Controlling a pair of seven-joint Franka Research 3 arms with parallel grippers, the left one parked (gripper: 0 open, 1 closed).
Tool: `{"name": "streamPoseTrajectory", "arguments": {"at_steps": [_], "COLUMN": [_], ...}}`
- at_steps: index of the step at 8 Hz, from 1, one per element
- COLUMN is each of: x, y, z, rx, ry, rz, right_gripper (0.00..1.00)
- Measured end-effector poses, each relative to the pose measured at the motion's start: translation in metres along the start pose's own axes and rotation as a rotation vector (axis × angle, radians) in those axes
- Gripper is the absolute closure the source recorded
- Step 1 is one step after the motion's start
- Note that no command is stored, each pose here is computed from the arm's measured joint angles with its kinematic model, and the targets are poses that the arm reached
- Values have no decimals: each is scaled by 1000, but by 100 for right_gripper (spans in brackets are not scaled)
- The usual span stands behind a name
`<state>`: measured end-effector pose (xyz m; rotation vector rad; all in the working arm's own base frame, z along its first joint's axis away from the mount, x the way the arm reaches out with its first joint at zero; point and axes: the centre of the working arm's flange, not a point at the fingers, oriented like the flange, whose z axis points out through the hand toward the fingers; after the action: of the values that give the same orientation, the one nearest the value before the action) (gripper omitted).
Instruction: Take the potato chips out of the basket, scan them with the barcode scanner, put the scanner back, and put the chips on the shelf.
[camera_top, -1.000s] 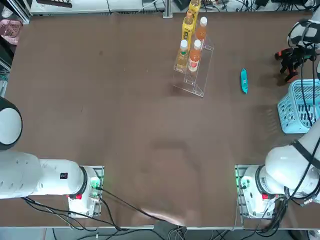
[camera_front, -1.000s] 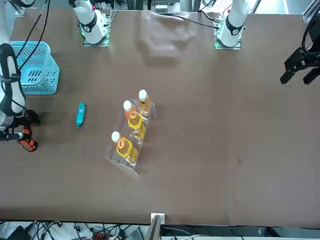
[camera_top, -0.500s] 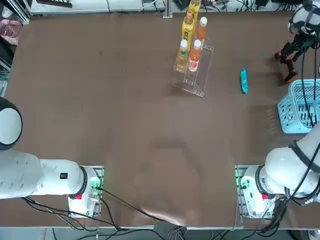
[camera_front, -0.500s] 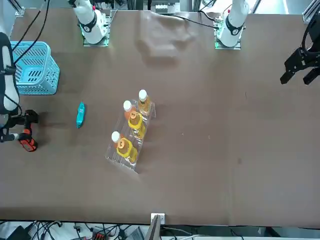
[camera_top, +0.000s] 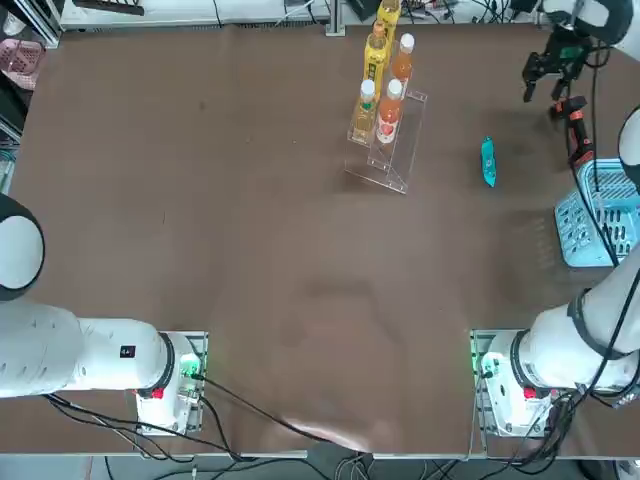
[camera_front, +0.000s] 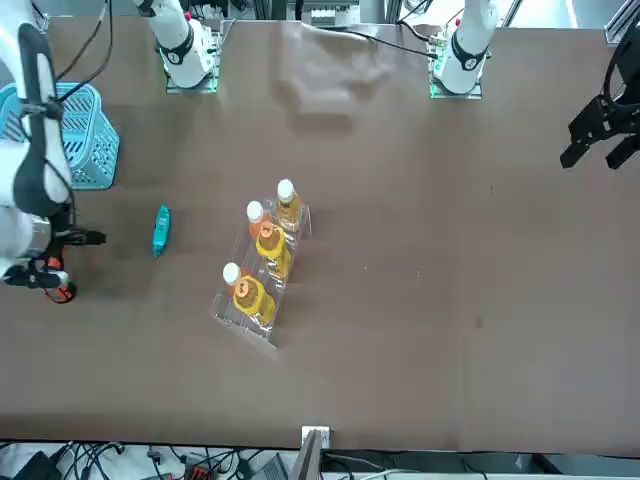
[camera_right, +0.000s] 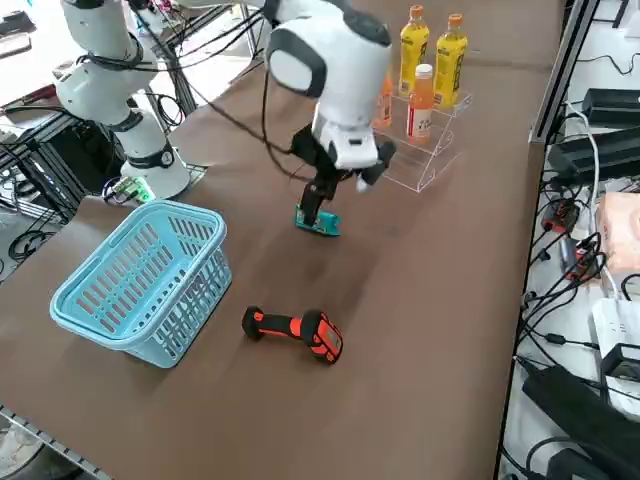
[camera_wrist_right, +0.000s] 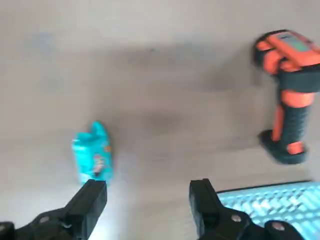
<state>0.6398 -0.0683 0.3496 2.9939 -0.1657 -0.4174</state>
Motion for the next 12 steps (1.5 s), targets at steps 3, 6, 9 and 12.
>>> {"name": "streamPoseTrajectory", "arguments": {"at_steps": [3,6,9,12], "x": [-11,-22,-32,-36], "y": [-96,-123,-116,-108], "z": [22,80,119,129], "rx": [-36,-31,-35,-37], "ry": [16,54,75,71], "rz": [118,177,205,219], "right_gripper": [0,0,0,0]}}
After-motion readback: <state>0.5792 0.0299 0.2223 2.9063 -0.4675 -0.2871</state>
